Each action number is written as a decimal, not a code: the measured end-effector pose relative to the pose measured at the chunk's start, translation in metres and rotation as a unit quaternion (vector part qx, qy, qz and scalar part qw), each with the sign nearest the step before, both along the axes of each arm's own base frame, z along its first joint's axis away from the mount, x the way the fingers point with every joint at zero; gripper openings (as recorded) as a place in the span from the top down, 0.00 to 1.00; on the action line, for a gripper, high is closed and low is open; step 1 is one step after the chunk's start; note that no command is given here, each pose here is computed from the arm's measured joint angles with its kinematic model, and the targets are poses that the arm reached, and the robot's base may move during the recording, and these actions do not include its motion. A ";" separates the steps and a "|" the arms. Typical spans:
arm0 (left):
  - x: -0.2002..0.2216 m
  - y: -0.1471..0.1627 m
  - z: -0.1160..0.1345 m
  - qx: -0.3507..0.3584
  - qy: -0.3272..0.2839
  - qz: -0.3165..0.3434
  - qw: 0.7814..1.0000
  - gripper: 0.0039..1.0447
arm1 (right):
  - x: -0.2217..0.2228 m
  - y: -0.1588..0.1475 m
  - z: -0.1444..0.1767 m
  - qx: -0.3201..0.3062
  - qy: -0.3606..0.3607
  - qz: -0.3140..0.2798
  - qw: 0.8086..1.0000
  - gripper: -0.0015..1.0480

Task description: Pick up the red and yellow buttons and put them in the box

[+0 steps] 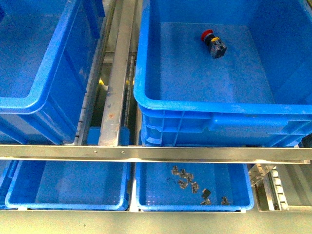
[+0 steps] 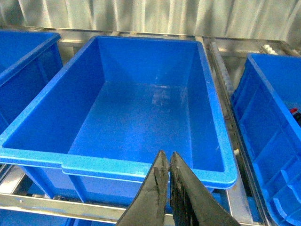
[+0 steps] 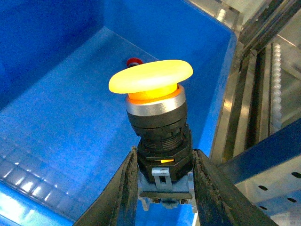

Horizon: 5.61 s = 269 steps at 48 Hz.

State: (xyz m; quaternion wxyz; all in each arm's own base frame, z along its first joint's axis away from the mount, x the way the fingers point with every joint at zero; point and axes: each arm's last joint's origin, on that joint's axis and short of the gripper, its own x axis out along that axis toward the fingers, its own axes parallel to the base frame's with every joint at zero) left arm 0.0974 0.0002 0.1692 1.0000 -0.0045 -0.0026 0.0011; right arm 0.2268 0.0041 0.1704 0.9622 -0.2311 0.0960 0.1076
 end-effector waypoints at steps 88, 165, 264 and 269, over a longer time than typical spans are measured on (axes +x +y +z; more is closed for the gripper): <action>0.000 0.000 0.000 0.001 0.000 0.000 1.000 0.07 | 0.295 0.078 -0.070 -0.074 0.137 -0.002 0.988 0.16; 0.000 0.000 0.000 0.001 0.000 0.000 1.000 0.07 | -0.078 -0.005 0.005 0.233 -0.090 -0.111 0.962 0.89; 0.000 0.000 0.000 0.001 0.000 0.000 1.000 0.07 | -0.130 -0.004 0.000 0.233 -0.105 -0.107 0.961 0.71; 0.000 0.000 0.000 0.001 0.000 0.000 1.000 0.07 | -0.130 -0.004 0.000 0.233 -0.105 -0.107 0.961 0.47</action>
